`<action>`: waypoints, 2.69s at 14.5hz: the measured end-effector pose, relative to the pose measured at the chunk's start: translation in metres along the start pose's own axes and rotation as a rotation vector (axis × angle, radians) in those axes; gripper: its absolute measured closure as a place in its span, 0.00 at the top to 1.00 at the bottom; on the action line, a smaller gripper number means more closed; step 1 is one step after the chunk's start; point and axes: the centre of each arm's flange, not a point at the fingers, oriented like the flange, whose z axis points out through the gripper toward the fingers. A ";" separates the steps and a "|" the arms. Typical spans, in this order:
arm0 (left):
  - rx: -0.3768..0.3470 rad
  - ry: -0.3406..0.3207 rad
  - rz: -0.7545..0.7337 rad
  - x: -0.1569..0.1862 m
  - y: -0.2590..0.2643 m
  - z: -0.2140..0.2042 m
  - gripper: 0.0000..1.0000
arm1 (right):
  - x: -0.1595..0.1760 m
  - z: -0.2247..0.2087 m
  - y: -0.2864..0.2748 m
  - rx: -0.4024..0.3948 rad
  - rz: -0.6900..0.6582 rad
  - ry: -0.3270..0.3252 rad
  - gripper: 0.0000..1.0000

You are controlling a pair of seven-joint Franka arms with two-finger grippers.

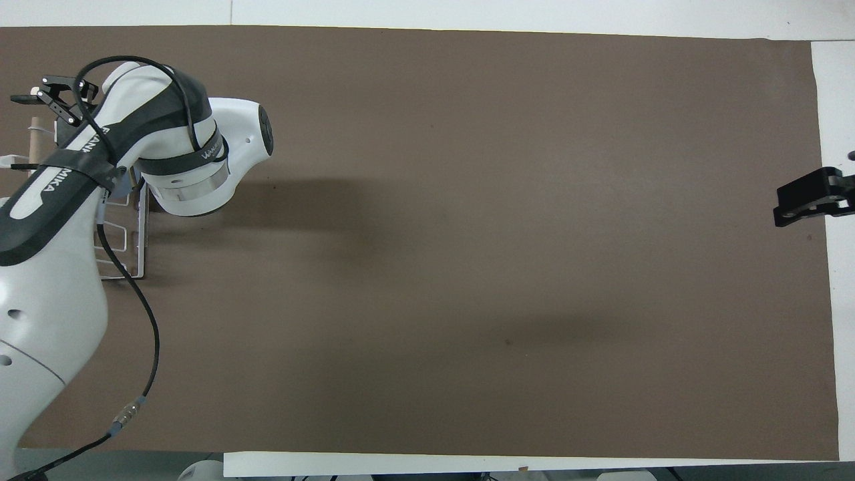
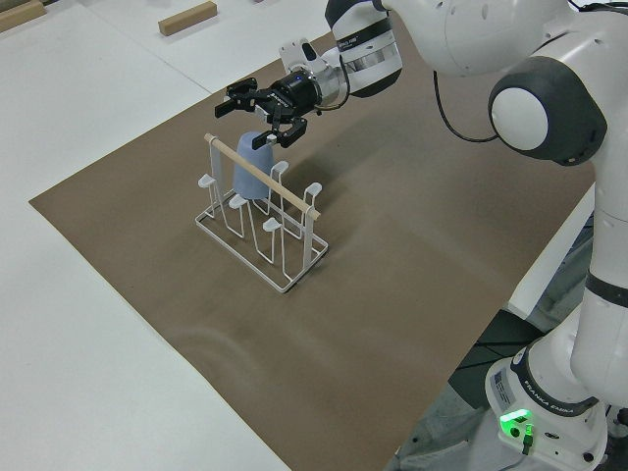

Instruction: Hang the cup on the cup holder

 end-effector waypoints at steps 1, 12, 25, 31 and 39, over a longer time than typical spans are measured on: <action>0.026 -0.041 0.020 0.016 -0.002 0.005 1.00 | 0.000 0.001 0.011 0.004 0.005 -0.003 1.00; -0.079 -0.668 0.635 0.061 -0.037 0.055 1.00 | 0.000 0.001 -0.001 0.000 -0.024 -0.001 1.00; -0.648 -1.115 1.209 0.154 -0.083 0.023 1.00 | 0.000 0.000 -0.001 0.001 -0.024 -0.001 1.00; -0.964 -1.310 1.392 0.201 -0.088 0.074 1.00 | 0.000 0.000 -0.001 0.001 -0.024 -0.001 1.00; -1.016 -1.336 1.412 0.227 -0.066 0.048 1.00 | 0.000 0.000 -0.001 0.000 -0.024 -0.001 1.00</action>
